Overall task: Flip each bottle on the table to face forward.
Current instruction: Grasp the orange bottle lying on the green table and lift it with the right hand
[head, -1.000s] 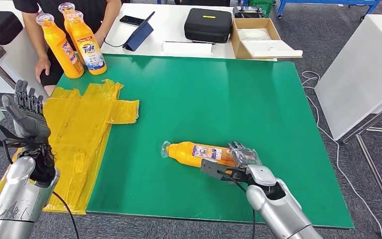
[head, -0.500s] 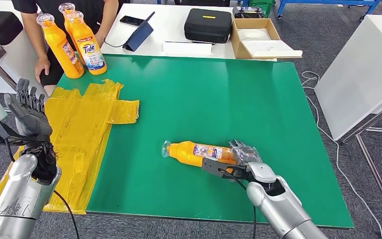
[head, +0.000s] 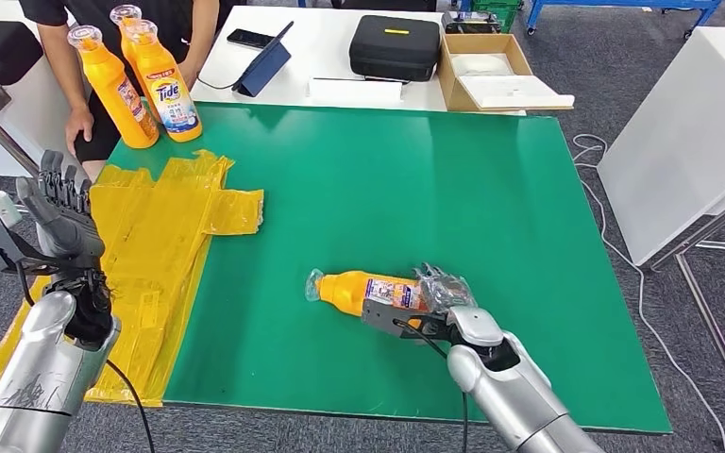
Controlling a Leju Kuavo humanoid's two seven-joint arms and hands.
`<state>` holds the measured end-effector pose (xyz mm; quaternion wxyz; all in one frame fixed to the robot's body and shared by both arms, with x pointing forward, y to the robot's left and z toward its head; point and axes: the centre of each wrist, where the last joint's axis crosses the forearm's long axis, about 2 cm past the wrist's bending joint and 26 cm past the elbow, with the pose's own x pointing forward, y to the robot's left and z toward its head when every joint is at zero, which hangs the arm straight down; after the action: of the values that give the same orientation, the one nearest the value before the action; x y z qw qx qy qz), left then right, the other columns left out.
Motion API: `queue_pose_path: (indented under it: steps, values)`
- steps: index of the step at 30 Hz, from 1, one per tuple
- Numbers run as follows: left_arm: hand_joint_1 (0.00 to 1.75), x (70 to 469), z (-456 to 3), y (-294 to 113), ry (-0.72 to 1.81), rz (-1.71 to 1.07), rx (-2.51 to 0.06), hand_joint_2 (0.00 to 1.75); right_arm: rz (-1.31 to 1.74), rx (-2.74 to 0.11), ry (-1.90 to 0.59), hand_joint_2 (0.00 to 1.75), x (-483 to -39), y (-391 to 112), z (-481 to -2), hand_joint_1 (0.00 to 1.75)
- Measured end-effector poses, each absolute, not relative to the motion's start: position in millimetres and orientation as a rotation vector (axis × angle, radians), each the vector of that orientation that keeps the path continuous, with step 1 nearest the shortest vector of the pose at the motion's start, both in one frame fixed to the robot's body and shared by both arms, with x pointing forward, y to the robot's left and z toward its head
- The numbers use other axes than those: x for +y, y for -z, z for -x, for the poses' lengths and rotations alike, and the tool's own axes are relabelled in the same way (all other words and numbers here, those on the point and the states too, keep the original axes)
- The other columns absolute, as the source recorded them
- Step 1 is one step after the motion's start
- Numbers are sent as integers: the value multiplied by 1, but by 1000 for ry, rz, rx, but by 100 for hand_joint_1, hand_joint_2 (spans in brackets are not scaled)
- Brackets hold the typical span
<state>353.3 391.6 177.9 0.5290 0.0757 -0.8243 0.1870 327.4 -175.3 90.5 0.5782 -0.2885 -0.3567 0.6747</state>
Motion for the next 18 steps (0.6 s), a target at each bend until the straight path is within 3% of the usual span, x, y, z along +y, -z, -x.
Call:
queue_pose_path:
  steps: [4, 8, 18]
  values:
    - [0, 390, -354, -178, -441, -177, -1968, 0, 671, -838, -1582, 175, -173, -91, -327, 0]
    - [0, 386, -357, -180, -434, -165, -1967, 0, 654, -844, -1577, 175, -171, -88, -329, 174]
    - [0, 379, -366, -185, -430, -155, -1968, 0, 646, -837, -1562, 175, -168, -80, -338, 175]
